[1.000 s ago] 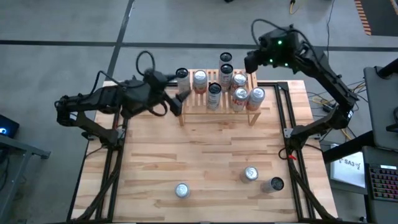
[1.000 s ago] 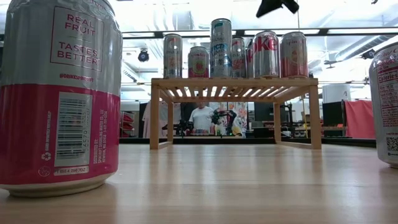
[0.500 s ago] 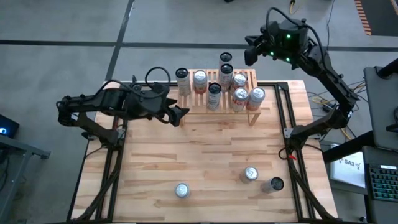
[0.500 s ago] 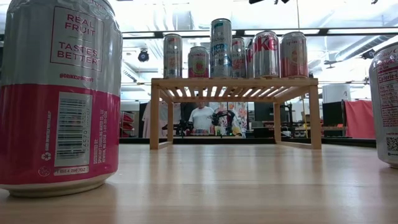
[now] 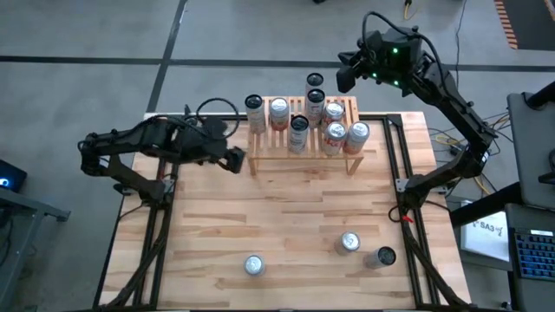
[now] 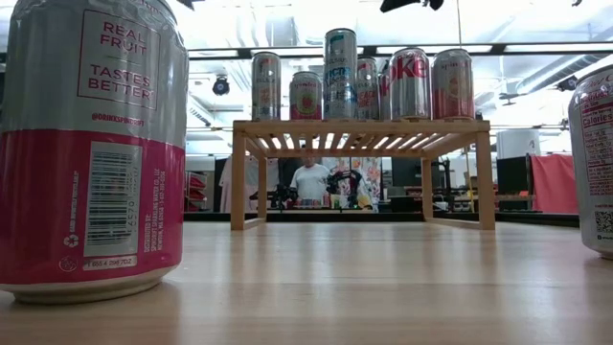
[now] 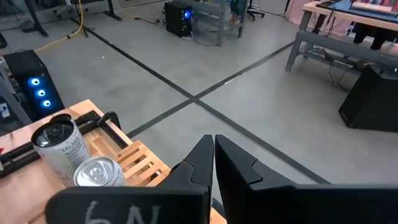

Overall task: Place canned beverage on shelf
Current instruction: Put the white and yellow soda can on the shelf aligned with the other white and yellow soda can

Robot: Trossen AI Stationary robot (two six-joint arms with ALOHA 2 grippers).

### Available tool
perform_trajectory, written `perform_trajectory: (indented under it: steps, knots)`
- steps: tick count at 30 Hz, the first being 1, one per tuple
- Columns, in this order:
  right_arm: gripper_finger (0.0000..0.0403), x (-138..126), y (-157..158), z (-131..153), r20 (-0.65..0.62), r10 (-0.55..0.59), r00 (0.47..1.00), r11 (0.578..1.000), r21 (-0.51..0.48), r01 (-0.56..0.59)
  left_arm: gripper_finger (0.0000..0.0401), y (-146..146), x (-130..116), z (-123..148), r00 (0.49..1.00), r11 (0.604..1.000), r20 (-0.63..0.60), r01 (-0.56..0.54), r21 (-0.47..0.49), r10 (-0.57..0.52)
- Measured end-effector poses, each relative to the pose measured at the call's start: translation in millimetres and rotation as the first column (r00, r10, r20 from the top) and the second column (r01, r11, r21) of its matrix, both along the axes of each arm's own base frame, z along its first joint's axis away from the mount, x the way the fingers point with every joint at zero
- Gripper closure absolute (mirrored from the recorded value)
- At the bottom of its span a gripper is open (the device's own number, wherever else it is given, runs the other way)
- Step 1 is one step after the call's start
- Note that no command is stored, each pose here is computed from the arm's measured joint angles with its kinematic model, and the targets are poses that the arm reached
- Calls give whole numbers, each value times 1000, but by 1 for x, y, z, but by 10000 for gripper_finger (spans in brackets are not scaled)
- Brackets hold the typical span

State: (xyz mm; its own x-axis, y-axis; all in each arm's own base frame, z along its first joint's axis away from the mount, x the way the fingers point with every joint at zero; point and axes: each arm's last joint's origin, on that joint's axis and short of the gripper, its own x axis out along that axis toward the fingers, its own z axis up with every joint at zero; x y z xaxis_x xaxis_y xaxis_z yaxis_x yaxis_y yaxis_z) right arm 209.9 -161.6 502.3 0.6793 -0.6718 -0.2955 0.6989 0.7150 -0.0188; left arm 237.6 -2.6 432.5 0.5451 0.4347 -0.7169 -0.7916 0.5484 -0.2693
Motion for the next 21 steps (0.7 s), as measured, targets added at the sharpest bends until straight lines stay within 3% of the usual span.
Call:
perform_trajectory:
  steps: [4,8,16,21]
  knots:
    - [394,0,0,-1,-1,-4,1000,1000,19,4,44,12,-27,-1,977,989,-166,-145,-35,137]
    - [394,-1,1,-3,3,-13,1000,999,49,13,44,36,-33,5,975,982,-114,-191,-7,189]
    - [394,-2,2,-1,46,-24,999,996,82,20,44,91,-60,-3,883,903,-206,-431,7,423]
    - [394,-2,2,-1,68,-34,997,994,103,26,44,128,-74,-18,827,873,-326,-488,-10,459]
